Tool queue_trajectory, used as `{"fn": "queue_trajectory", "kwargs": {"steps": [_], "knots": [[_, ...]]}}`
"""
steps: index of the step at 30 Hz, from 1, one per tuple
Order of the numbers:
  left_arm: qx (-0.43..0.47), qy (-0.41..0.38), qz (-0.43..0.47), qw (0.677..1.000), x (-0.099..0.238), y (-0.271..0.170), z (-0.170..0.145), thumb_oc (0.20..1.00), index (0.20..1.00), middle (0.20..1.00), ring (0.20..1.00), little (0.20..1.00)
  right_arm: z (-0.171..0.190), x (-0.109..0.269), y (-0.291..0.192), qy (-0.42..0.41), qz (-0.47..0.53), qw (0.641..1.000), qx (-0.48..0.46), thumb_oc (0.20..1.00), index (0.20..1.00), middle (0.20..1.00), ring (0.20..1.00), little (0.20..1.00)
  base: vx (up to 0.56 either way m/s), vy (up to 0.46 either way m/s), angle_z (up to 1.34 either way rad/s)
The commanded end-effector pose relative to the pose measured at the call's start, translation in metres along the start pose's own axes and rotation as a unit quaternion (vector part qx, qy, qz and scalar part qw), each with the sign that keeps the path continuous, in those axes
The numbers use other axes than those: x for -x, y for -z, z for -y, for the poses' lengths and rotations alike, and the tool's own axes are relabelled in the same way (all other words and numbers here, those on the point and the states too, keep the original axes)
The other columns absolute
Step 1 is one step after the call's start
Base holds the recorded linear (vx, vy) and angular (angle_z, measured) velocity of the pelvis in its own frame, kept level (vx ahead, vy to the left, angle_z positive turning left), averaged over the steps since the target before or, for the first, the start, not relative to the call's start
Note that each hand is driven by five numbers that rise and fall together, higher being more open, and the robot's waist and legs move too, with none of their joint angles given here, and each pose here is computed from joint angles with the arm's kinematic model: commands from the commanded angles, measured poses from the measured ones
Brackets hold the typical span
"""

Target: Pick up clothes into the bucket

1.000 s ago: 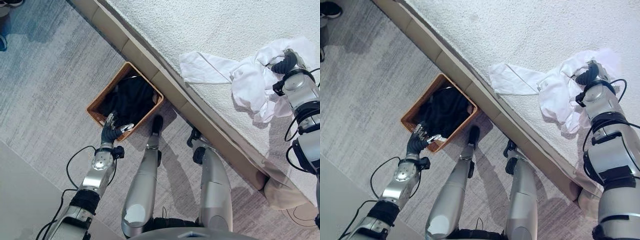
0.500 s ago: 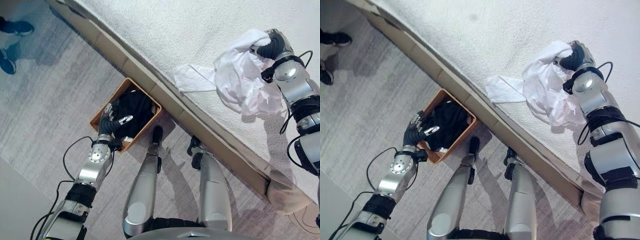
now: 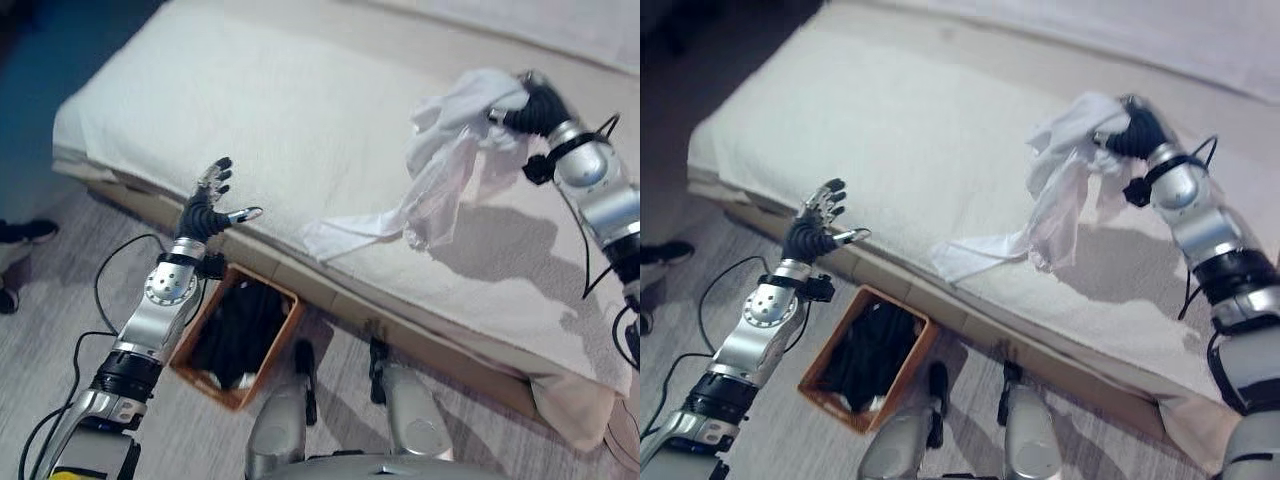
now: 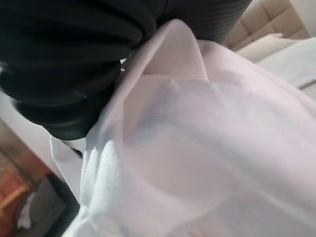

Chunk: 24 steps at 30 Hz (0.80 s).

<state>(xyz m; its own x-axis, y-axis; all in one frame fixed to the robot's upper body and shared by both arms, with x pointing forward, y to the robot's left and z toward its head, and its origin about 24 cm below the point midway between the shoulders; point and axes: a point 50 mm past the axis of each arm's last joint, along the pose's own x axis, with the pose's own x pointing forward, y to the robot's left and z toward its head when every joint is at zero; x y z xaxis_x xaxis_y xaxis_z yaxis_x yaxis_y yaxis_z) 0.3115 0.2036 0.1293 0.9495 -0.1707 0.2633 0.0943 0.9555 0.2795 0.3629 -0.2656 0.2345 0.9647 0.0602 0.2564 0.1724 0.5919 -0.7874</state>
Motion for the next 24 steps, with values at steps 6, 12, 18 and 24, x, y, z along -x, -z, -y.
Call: {"fn": "queue_trajectory", "kwargs": {"steps": [6, 12, 18, 24], "knots": [[0.071, 0.128, 0.019, 0.989, -0.016, -0.013, 0.056, 1.000, 1.000, 1.000, 1.000, 1.000, -0.004, 0.002, -0.041, -0.007, 0.104, 0.993, -0.049, 0.200, 0.200, 0.200, 0.200, 0.200, 0.09, -0.024, 0.12], [0.096, 0.233, 0.020, 0.968, -0.025, -0.026, 0.099, 1.000, 1.000, 1.000, 1.000, 1.000, -0.015, 0.005, -0.070, -0.049, 0.163, 0.984, -0.060, 0.200, 0.200, 0.200, 0.200, 0.200, 0.04, -0.006, 0.01], [0.122, 0.308, 0.007, 0.943, -0.024, -0.030, 0.148, 1.000, 1.000, 1.000, 1.000, 1.000, -0.026, 0.012, -0.086, -0.094, 0.199, 0.971, -0.095, 0.200, 0.200, 0.200, 0.200, 0.200, 0.00, 0.000, 0.00], [0.154, 0.337, -0.003, 0.929, -0.022, -0.035, 0.182, 1.000, 1.000, 1.000, 1.000, 1.000, -0.032, 0.018, -0.102, -0.118, 0.233, 0.956, -0.131, 0.200, 0.200, 0.200, 0.200, 0.200, 0.00, 0.000, 0.00]]}}
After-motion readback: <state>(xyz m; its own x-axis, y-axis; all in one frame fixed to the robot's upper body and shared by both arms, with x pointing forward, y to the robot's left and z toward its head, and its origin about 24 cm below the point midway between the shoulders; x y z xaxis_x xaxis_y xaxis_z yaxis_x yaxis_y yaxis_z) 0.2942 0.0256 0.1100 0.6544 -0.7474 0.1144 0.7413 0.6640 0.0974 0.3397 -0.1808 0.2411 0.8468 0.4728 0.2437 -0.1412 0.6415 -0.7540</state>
